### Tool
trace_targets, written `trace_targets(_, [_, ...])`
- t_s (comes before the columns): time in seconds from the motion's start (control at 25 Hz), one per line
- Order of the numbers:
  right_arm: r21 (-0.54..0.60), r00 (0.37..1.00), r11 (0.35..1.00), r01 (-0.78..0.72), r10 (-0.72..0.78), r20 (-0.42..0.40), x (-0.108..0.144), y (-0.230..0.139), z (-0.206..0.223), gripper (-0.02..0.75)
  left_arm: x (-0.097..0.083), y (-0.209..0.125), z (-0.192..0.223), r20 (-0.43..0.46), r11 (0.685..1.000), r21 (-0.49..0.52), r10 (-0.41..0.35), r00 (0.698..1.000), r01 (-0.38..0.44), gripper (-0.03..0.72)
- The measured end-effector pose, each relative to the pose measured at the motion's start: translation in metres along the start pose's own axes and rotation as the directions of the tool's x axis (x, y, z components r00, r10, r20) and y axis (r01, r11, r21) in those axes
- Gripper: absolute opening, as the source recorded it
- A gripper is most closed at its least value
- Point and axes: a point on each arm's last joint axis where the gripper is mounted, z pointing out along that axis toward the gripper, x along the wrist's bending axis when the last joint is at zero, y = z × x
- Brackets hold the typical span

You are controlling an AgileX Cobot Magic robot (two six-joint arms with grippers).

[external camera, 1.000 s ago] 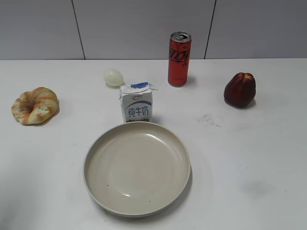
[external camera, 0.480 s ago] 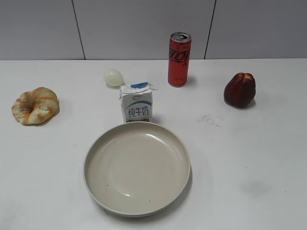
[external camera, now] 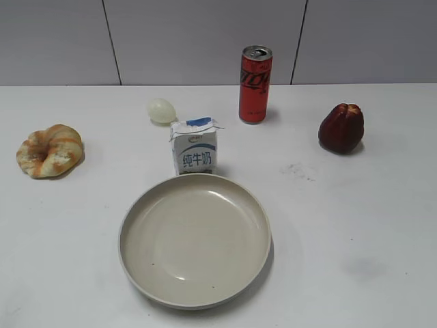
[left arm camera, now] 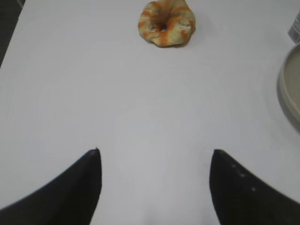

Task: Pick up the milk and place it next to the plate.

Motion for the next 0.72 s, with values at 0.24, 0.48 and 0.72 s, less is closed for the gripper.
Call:
trace_targets(0.24, [0.000, 1.000, 1.000, 0.000, 0.000, 0.000, 0.000, 0.000, 0.000, 0.458, 0.002, 0.000, 0.000, -0.027, 1.000, 0.003, -0.026, 0.999, 0.026, 0.545])
trace_targets(0.48, [0.000, 1.000, 1.000, 0.000, 0.000, 0.000, 0.000, 0.000, 0.000, 0.458, 0.002, 0.000, 0.000, -0.023, 1.000, 0.002, -0.030, 0.999, 0.030, 0.525])
trace_targets(0.72, [0.000, 1.000, 1.000, 0.000, 0.000, 0.000, 0.000, 0.000, 0.000, 0.458, 0.000, -0.007, -0.011, -0.026, 0.996, -0.085, -0.024, 0.999, 0.022, 0.491])
